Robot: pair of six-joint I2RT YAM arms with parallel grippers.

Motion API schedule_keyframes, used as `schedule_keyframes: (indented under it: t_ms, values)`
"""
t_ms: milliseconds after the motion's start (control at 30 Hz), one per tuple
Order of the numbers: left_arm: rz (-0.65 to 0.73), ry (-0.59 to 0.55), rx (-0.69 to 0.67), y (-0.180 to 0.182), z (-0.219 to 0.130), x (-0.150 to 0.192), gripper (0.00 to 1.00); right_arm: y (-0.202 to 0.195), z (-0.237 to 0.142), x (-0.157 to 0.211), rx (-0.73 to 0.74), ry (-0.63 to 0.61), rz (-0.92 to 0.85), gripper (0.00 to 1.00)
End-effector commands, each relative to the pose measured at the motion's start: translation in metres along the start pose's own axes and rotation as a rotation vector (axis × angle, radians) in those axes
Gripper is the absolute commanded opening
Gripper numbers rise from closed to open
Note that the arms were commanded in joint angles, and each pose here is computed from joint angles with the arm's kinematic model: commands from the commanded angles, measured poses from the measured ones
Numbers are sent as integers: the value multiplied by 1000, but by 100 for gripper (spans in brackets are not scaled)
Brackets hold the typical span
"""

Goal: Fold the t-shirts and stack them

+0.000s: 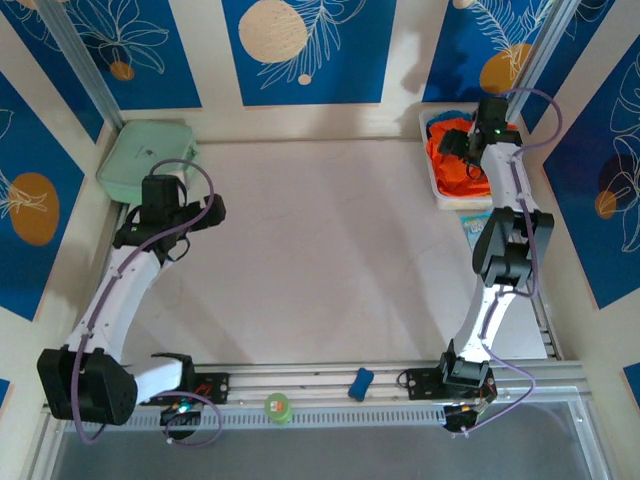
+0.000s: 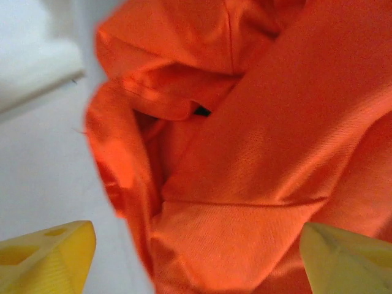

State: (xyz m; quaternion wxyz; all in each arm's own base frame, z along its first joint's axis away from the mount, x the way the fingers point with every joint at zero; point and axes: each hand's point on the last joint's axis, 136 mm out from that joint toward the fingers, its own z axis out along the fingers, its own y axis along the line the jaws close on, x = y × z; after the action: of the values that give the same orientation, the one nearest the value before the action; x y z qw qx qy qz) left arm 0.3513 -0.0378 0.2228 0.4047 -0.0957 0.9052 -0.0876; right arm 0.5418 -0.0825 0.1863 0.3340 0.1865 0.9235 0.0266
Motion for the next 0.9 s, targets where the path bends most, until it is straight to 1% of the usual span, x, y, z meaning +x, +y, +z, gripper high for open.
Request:
schedule_keyframes:
  t_ms: [0,167,200,267,333,367,400,433,533,567,667,767,867]
  values:
    - [-8,28,62,-15,-8,3,99,-10,9,1,37,59,25,85]
    - [7,33,74,-19,-6,4,100,-19,37,3,70,97,34,79]
    - [11,35,75,-19,-6,5,99,-19,42,4,71,103,35,77]
    - [17,37,76,-20,-5,5,99,-20,46,4,72,106,38,68]
    - [22,39,78,-20,-5,5,100,-21,46,2,77,99,46,54]
    - [24,38,78,-21,-5,5,100,-20,44,0,75,93,47,45]
    - [26,39,78,-22,-5,5,100,-19,42,-2,73,86,49,31]
    - [28,40,79,-22,-6,5,99,-19,38,-5,71,78,54,21]
    - [34,32,85,-25,-11,3,99,-16,19,-14,62,41,61,2]
    - [34,29,87,-26,-13,2,100,-15,12,-17,59,24,62,0]
    - [39,18,96,-29,-21,-3,100,-10,-17,-27,34,-46,64,0]
    - [44,1,111,-34,-32,-9,100,2,-54,-36,-13,-136,40,0]
    - [52,-15,130,-39,-42,-13,100,12,-93,-39,-13,-214,10,0]
